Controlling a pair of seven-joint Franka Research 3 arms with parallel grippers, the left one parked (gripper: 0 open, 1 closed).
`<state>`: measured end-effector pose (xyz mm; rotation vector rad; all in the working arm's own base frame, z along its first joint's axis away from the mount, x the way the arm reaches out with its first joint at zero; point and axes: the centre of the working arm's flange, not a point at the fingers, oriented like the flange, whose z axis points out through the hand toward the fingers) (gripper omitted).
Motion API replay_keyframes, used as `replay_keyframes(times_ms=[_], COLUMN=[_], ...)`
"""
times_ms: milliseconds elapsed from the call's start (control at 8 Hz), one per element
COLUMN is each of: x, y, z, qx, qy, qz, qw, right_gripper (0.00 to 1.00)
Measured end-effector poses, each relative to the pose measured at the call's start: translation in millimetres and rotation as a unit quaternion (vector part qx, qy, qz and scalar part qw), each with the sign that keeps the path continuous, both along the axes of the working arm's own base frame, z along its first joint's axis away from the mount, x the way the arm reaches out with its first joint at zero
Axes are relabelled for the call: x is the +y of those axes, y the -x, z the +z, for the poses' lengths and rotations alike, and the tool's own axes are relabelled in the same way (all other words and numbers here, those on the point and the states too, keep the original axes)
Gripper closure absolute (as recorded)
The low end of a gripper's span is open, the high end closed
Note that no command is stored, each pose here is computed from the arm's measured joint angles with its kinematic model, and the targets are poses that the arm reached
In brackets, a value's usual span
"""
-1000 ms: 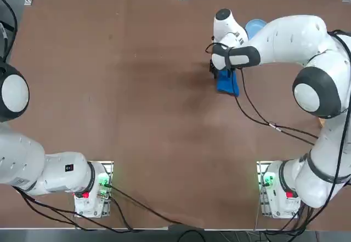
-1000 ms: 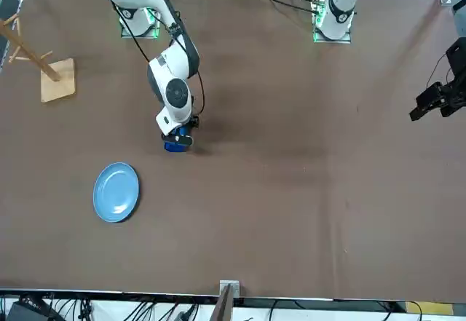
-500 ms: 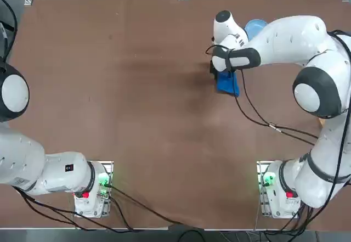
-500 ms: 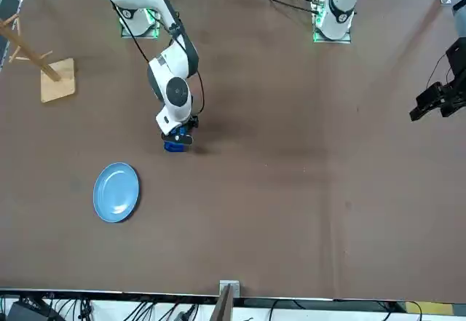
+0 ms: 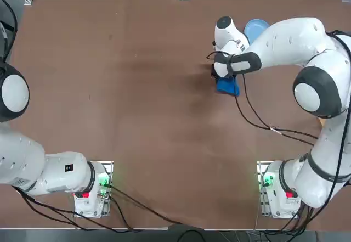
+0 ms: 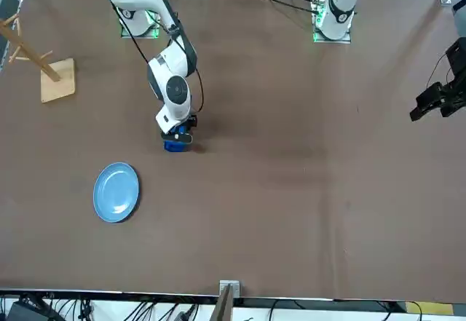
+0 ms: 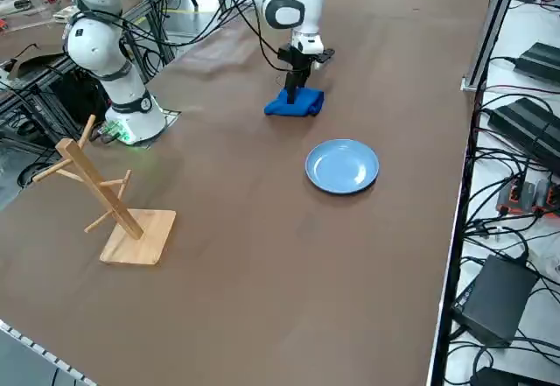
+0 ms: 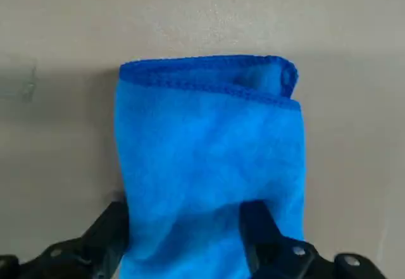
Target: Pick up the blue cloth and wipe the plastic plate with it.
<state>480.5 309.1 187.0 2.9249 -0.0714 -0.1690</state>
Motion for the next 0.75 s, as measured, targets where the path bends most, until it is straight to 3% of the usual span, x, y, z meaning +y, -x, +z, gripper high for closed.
replay_keyframes(times_ms=[250, 375, 625, 750], x=[-1.7, -3.5, -8.0, -9.8], y=[-2.4, -3.9, -7.7, -9.5], z=[2.4, 3.6, 5.3, 7.4], qx=[-0.003, -0.004, -0.004, -0.006], qy=[-0.001, -0.002, -0.004, -0.006], qz=[0.006, 0.010, 0.014, 0.014], qw=[1.000, 1.000, 1.000, 1.000], right_gripper=[0.06, 0.19, 0.57, 0.58])
